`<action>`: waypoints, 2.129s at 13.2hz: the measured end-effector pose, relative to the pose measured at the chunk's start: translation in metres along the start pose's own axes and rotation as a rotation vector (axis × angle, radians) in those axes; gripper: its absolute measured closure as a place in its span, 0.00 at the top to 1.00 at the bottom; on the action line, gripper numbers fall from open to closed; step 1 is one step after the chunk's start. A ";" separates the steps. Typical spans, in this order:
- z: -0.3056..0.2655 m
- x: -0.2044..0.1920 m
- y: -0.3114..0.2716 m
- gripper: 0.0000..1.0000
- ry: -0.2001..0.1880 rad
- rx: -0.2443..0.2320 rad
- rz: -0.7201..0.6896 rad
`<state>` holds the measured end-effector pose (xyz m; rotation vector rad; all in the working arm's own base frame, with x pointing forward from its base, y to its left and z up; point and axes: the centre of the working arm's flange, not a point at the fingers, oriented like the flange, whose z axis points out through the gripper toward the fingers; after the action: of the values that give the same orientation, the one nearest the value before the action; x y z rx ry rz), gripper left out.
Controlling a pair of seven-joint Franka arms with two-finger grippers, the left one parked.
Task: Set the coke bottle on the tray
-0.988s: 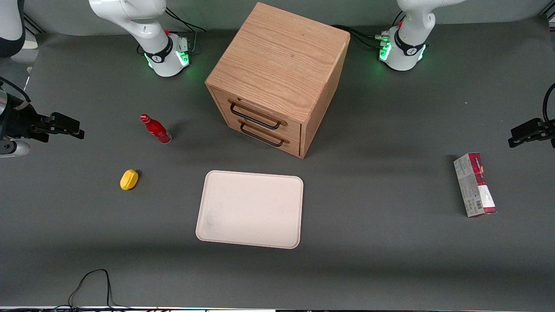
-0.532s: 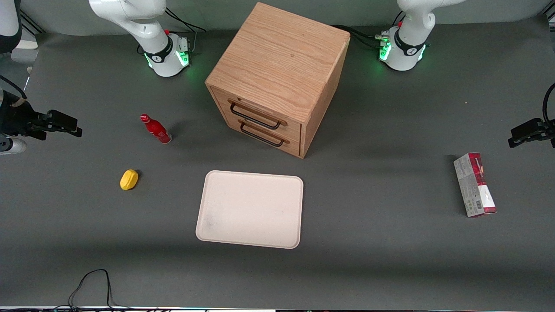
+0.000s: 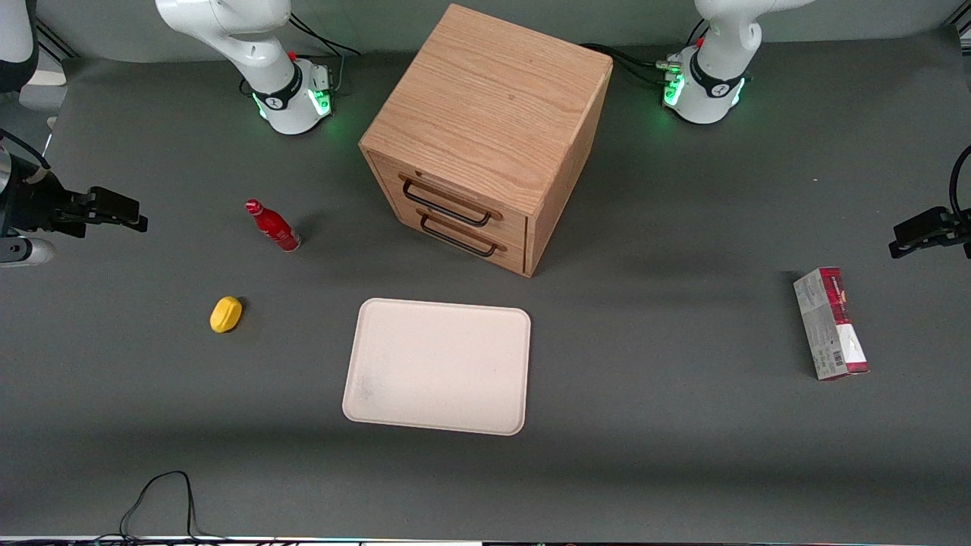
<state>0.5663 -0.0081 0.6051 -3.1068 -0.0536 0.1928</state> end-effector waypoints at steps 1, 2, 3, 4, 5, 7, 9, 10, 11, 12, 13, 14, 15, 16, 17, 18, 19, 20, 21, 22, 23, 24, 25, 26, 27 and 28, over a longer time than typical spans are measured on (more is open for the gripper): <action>0.000 0.000 0.000 1.00 0.000 0.000 0.000; 0.000 0.000 0.000 1.00 0.000 0.000 0.000; 0.000 0.000 0.000 1.00 0.000 0.000 0.000; 0.000 0.000 0.000 1.00 0.000 0.000 0.000; 0.000 0.000 0.000 1.00 0.000 0.000 0.000; -0.002 -0.002 0.000 1.00 0.002 0.000 0.004; -0.006 -0.011 -0.002 1.00 0.002 0.000 0.003; -0.009 -0.020 -0.003 1.00 -0.002 0.001 0.002; -0.011 -0.033 -0.004 1.00 -0.003 0.002 0.000; -0.012 -0.051 -0.006 1.00 -0.005 0.003 -0.003; -0.013 -0.071 -0.010 1.00 -0.007 0.004 -0.010; -0.010 -0.091 -0.014 1.00 -0.011 0.004 -0.017; -0.005 -0.110 -0.017 1.00 -0.010 0.005 -0.022; 0.001 -0.127 -0.019 1.00 -0.002 0.006 -0.024; 0.010 -0.142 -0.019 1.00 0.007 0.006 -0.025; 0.021 -0.155 -0.019 1.00 0.020 0.007 -0.025; 0.032 -0.164 -0.018 1.00 0.033 0.008 -0.024; 0.042 -0.172 -0.018 1.00 0.040 0.009 -0.024; 0.050 -0.176 -0.018 1.00 0.045 0.009 -0.023; 0.058 -0.177 -0.018 1.00 0.049 0.009 -0.023; 0.066 -0.176 -0.017 1.00 0.050 0.009 -0.022; 0.074 -0.174 -0.017 1.00 0.051 0.009 -0.021; 0.084 -0.172 -0.017 1.00 0.054 0.009 -0.021; 0.094 -0.170 -0.017 1.00 0.059 0.009 -0.020; 0.107 -0.168 -0.016 1.00 0.066 0.008 -0.019; 0.122 -0.166 -0.016 1.00 0.076 0.008 -0.018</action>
<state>0.3859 0.0048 0.5049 -3.1011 -0.0788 0.0748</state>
